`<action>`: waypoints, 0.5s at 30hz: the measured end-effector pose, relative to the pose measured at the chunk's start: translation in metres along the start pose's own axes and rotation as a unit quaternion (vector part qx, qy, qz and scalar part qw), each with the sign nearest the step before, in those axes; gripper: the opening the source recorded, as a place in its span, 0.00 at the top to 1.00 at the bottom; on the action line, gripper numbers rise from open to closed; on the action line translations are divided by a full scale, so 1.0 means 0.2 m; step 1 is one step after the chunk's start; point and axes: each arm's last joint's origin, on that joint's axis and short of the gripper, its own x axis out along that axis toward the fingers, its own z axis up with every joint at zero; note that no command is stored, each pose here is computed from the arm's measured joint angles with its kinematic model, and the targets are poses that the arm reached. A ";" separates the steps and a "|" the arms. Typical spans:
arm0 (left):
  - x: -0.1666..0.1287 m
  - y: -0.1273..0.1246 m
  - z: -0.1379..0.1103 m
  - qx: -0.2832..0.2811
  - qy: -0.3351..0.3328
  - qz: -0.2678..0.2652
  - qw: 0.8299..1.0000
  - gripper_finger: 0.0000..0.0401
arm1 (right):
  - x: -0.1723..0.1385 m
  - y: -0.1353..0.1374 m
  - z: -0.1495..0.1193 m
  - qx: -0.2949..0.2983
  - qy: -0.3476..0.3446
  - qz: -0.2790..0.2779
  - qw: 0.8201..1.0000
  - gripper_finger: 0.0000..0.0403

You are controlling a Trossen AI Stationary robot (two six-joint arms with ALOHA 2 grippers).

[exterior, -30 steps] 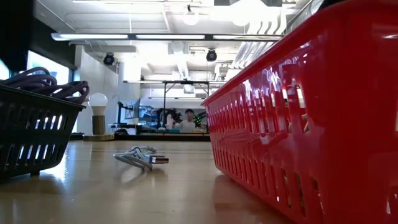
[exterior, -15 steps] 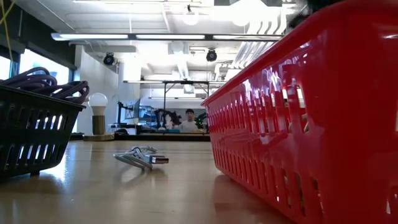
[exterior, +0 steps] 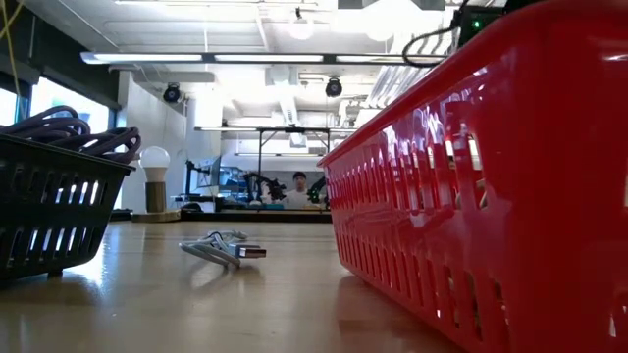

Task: Pick & Place USB Port
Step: Put the pink charger cable into the red bin

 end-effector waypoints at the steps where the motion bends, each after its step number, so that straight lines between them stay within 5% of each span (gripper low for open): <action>1: 0.02 0.00 0.01 -0.003 0.012 0.002 1.000 0.51 | 0.01 0.00 0.00 0.002 0.002 -0.004 1.000 0.63; 9: 0.12 0.02 0.05 -0.020 0.084 0.019 0.996 0.51 | 0.04 0.03 0.01 0.053 0.007 0.049 0.997 0.62; 15: 0.15 0.04 0.07 -0.006 0.070 0.040 0.997 0.51 | 0.08 0.06 0.06 0.097 -0.016 0.051 0.994 0.62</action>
